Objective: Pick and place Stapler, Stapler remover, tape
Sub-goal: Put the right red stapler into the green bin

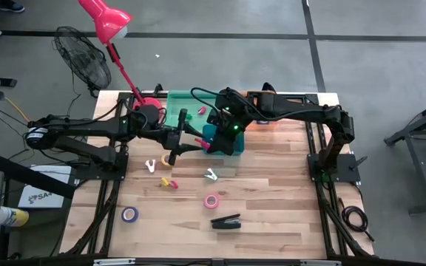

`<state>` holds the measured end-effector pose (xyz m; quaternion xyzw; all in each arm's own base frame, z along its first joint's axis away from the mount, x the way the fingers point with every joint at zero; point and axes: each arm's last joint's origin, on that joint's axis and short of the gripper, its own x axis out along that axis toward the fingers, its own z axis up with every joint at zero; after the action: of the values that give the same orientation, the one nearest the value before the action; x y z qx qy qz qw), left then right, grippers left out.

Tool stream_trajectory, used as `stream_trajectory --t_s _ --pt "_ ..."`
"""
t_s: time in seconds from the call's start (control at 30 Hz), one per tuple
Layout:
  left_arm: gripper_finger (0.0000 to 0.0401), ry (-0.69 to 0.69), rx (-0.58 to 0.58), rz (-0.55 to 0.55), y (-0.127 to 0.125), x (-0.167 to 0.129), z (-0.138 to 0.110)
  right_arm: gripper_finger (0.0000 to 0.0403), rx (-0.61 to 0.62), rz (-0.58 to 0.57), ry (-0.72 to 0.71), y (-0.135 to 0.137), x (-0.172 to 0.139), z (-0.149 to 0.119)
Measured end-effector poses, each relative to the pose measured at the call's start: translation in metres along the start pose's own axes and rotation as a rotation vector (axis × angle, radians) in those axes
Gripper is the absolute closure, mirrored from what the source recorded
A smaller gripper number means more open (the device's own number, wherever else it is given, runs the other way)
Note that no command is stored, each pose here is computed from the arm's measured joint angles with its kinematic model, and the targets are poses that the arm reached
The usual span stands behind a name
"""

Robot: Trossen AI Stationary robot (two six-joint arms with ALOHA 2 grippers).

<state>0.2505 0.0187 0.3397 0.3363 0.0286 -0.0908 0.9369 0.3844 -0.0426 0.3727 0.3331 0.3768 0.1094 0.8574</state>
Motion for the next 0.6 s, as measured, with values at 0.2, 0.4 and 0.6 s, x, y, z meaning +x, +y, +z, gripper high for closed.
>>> stream_trajectory --t_s 0.2,0.4,0.6 --pt "0.0218 0.000 0.027 -0.003 -0.0004 0.0005 -0.0002 0.0338 -0.001 0.025 -0.006 0.0014 0.0001 0.0013" --pt "0.0218 -0.012 0.031 -0.017 -0.0041 0.0016 0.0030 0.0338 0.004 0.033 -0.023 0.0023 0.0002 0.0033" --pt "0.0219 -0.010 0.032 -0.014 -0.0040 0.0016 0.0030 0.0338 -0.003 0.040 -0.040 0.0032 0.0001 0.0050"
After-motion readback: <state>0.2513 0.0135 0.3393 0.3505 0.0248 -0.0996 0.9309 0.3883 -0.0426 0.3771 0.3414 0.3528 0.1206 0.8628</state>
